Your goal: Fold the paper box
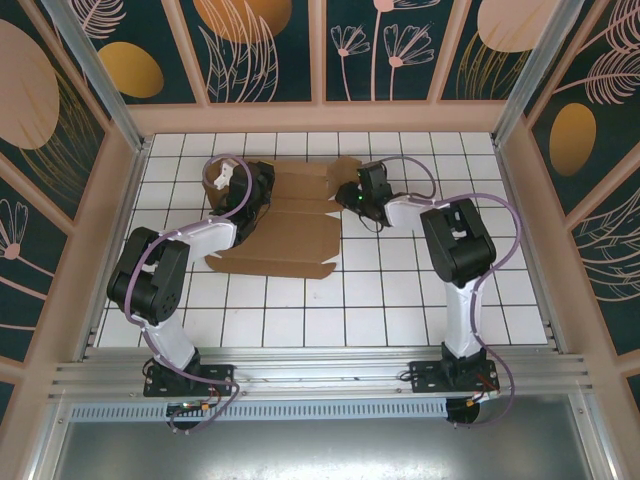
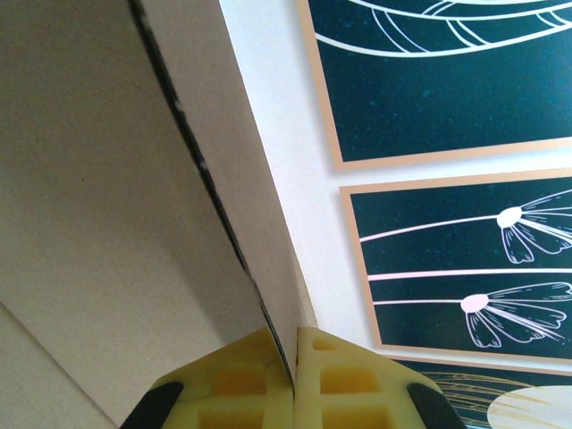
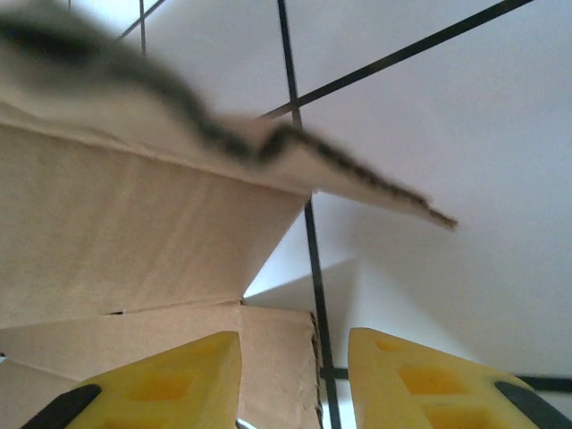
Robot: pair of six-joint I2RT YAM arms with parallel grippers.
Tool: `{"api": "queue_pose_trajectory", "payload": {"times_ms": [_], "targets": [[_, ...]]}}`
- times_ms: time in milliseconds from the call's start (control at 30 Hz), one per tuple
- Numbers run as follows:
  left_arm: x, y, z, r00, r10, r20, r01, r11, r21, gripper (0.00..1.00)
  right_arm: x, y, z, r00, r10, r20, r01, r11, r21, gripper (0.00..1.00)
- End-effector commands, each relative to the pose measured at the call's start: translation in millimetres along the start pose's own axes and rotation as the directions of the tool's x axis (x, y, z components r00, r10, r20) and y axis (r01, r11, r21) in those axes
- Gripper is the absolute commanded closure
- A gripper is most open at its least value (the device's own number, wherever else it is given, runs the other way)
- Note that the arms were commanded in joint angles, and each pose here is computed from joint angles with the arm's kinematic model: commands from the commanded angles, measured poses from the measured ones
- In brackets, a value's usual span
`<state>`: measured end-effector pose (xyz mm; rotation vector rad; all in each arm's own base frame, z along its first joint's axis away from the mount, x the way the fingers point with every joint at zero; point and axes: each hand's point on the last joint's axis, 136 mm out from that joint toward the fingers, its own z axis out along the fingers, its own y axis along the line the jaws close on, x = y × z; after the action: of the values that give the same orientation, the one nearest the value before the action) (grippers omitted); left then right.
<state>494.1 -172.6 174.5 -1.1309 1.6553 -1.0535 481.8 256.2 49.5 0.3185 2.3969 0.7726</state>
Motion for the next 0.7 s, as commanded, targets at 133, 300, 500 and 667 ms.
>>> {"api": "queue_pose_trajectory", "payload": {"times_ms": [133,300,500,667], "targets": [[2.5,18.0,-5.0,1.000,0.022,-0.005,-0.022,0.998,-0.060,1.00,12.4,-1.7,12.3,0.998,0.006,-0.061,-0.007,1.000,-0.014,0.60],[4.1,19.2,-4.1,1.000,0.018,-0.012,-0.018,0.998,-0.061,1.00,20.9,14.2,16.1,0.994,-0.001,-0.113,-0.012,0.994,-0.111,0.60],[3.8,18.7,-4.3,1.000,0.015,-0.011,-0.016,0.998,-0.059,1.00,19.0,51.0,4.3,0.993,0.012,-0.121,-0.046,0.958,-0.283,0.62],[5.2,18.9,-3.6,1.000,0.010,-0.018,-0.011,0.998,-0.058,1.00,22.0,67.5,1.2,0.991,-0.001,-0.130,-0.043,0.941,-0.336,0.63]]}}
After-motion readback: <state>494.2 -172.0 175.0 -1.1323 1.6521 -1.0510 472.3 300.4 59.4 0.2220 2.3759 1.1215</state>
